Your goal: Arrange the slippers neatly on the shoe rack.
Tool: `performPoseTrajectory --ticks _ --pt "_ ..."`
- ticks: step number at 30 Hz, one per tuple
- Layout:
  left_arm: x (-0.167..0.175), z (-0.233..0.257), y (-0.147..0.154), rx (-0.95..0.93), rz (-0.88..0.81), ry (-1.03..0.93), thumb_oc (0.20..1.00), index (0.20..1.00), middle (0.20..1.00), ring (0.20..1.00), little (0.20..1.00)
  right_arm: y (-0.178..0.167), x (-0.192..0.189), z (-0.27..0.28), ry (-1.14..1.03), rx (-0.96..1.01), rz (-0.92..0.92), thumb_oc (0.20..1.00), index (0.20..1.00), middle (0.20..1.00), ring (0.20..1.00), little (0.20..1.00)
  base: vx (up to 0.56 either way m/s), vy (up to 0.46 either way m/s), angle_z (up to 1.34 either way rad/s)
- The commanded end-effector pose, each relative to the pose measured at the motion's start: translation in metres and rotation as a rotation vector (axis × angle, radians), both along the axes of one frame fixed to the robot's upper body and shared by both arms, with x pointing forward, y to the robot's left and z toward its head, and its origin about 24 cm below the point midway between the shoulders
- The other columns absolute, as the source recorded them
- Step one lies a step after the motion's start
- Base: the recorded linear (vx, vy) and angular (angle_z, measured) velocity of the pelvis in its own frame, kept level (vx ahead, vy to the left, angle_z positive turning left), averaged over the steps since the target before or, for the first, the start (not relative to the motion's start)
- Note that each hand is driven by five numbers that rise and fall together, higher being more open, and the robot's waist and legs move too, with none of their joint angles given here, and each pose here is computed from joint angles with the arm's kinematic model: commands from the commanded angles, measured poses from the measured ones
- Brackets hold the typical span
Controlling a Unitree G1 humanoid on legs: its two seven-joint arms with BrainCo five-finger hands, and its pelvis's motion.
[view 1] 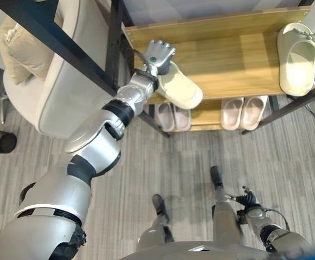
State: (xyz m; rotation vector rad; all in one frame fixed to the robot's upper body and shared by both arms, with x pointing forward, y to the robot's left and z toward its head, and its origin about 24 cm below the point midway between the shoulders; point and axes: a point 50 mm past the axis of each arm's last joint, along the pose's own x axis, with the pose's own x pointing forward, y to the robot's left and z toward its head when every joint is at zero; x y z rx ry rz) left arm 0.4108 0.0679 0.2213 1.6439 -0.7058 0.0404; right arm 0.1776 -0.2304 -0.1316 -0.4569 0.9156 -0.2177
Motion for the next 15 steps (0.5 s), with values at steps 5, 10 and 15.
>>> performPoseTrajectory --ticks 5,10,15 --pt "-0.002 0.055 -0.018 -0.188 -0.037 -0.145 0.2 0.2 0.2 0.2 0.2 0.0 0.024 0.012 -0.073 -0.03 -0.018 1.0 1.0 1.0 1.0 1.0 -0.02 -0.023 -0.19" --pt "-0.004 0.054 -0.031 -0.235 -0.062 -0.13 0.2 0.2 0.2 0.2 0.2 -0.001 0.024 0.013 -0.076 -0.035 -0.032 1.0 1.0 1.0 1.0 1.0 0.0 -0.035 -0.19" --pt "-0.003 0.058 -0.029 -0.289 -0.05 -0.137 0.2 0.2 0.2 0.2 0.2 -0.001 0.025 0.013 -0.074 -0.041 -0.044 1.0 1.0 1.0 1.0 1.0 0.0 -0.05 -0.11"
